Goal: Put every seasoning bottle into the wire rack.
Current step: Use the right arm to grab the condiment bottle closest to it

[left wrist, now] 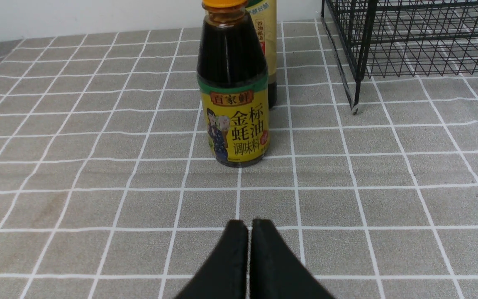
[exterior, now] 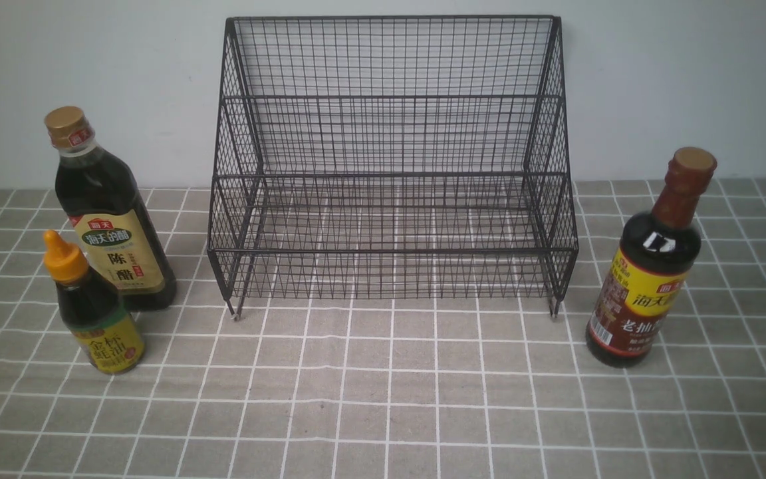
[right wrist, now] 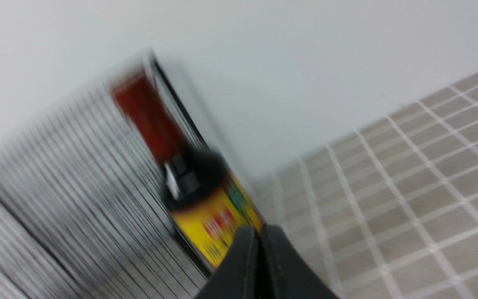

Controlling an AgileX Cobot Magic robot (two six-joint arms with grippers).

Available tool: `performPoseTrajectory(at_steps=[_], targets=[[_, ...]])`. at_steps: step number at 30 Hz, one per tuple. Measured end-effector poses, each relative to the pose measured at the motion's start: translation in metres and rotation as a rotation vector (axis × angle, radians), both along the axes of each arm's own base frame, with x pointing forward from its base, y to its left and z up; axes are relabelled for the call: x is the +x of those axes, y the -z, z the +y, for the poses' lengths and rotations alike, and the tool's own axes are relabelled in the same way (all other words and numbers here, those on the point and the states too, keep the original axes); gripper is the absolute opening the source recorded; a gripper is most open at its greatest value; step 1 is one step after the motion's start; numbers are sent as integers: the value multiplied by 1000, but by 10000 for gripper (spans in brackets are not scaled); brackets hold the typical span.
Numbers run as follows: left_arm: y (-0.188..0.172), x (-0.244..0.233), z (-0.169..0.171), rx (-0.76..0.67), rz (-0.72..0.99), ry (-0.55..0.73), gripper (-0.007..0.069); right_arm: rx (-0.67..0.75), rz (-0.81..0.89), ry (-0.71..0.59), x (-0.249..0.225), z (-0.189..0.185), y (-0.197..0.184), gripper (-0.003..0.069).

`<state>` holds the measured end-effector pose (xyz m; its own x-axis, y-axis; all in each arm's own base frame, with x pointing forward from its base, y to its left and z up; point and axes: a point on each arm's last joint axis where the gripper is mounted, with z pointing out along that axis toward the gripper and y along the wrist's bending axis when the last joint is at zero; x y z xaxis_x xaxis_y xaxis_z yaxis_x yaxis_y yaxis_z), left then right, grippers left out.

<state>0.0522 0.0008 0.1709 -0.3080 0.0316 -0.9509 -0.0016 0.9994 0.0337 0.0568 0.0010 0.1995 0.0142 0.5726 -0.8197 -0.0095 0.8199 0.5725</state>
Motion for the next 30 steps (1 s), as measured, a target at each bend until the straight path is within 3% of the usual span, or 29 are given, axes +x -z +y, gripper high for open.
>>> performPoseTrajectory(at_steps=[5, 13, 16, 20, 30], targets=[[0, 0, 0, 0, 0, 0, -7, 340, -79, 30, 0, -4, -6, -15], [0, 0, 0, 0, 0, 0, -7, 334, -95, 47, -1, -6, -8, -15], [0, 0, 0, 0, 0, 0, -7, 257, -79, 15, -1, -3, -12, -15], [0, 0, 0, 0, 0, 0, -7, 47, -63, -117, -7, 11, -54, -15], [0, 0, 0, 0, 0, 0, -7, -339, 467, -441, 34, 29, -121, -15]])
